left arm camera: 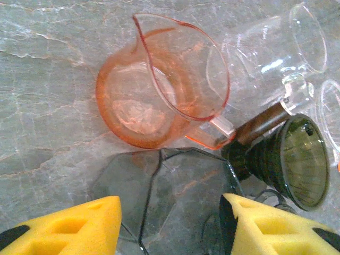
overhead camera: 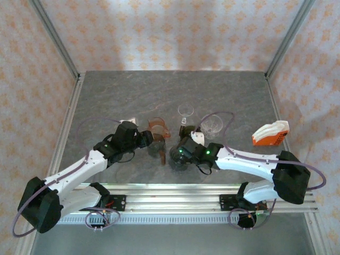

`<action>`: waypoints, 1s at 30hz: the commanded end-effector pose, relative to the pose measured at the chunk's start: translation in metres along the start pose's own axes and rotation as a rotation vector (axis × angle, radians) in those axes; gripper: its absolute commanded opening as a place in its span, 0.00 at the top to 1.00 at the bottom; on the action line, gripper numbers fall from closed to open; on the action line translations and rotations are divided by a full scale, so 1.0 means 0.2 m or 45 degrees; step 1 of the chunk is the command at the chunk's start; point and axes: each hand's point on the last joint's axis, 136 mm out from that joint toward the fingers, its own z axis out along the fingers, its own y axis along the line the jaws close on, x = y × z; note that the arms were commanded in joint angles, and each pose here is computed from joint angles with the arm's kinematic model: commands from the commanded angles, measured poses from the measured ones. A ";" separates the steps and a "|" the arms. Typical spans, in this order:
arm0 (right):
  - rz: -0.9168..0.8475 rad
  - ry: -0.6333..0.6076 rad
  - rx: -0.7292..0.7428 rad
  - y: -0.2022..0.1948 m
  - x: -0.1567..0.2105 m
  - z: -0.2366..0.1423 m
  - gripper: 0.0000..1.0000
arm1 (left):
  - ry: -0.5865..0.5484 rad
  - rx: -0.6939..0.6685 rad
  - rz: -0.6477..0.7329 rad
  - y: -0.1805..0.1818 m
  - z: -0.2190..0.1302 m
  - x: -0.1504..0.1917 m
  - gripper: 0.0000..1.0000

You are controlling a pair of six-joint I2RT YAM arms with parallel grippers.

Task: Place the coffee filter in the dripper

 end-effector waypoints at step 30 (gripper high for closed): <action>-0.092 -0.250 -0.208 0.01 -0.37 -0.57 1.00 | 0.217 -0.042 0.219 0.03 0.07 0.18 0.77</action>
